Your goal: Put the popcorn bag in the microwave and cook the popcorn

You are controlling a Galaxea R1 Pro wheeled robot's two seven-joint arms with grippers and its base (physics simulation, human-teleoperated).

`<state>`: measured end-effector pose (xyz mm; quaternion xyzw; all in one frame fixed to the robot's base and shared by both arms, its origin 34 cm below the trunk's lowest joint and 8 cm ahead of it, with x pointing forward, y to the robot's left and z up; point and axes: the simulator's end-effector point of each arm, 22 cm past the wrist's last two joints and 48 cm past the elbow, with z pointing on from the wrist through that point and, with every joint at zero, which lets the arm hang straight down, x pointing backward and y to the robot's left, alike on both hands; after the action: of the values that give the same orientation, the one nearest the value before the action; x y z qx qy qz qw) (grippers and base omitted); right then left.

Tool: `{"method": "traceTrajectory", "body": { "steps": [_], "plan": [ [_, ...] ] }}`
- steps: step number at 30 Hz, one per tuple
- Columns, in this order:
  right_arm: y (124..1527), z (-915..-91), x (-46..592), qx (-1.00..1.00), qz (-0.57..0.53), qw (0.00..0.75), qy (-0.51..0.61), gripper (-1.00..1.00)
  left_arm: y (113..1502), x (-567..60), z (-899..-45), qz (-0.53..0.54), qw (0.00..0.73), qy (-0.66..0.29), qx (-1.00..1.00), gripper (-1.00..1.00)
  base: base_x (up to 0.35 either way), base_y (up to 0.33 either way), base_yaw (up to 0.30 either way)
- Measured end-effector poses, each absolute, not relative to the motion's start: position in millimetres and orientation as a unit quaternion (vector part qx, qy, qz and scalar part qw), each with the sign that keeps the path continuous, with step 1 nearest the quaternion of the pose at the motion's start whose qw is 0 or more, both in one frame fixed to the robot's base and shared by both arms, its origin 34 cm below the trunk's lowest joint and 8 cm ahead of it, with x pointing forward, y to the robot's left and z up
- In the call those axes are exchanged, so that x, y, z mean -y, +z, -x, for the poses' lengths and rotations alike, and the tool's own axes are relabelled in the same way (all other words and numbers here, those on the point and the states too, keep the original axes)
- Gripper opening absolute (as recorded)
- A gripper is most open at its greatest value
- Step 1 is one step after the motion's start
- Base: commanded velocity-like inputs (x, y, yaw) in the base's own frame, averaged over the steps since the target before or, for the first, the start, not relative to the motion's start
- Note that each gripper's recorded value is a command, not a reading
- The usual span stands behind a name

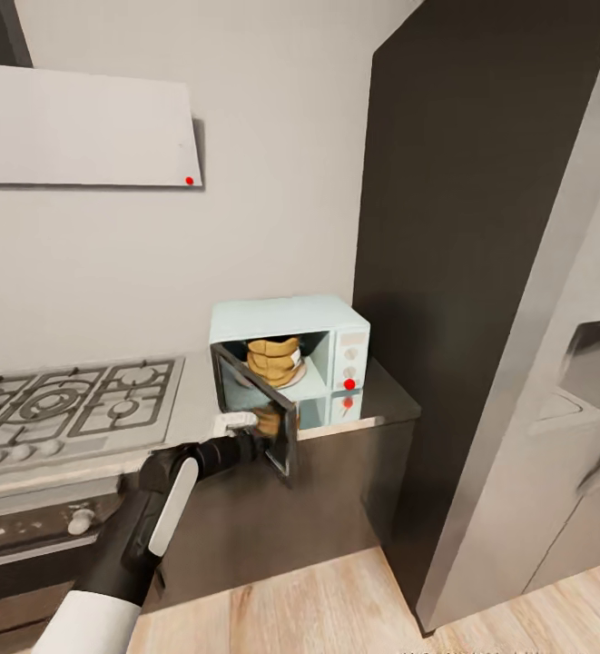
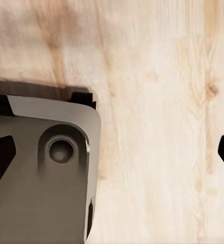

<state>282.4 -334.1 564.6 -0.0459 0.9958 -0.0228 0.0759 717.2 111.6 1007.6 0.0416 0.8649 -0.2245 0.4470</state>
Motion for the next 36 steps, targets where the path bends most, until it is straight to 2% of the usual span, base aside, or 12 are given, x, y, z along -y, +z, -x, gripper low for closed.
{"method": "traceTrajectory", "body": {
  "steps": [8,12,36],
  "plan": [
    [565.6,-285.1,334.3,-0.995,0.046,0.08,-0.024,1.0,1009.0,-109.6,-719.0,-0.036,0.452,-0.196,-0.869,1.0,0.0,0.0,-0.226],
    [566.2,-286.5,334.5,-0.995,0.045,0.082,-0.024,1.0,1020.7,-101.0,-717.5,-0.032,0.457,-0.219,-0.861,1.0,0.064,0.0,-0.24],
    [569.6,-293.8,335.6,-0.994,0.044,0.092,-0.025,1.0,1042.9,-132.0,-723.6,-0.007,0.487,-0.158,-0.859,1.0,0.248,0.0,-0.225]
  ]
}}
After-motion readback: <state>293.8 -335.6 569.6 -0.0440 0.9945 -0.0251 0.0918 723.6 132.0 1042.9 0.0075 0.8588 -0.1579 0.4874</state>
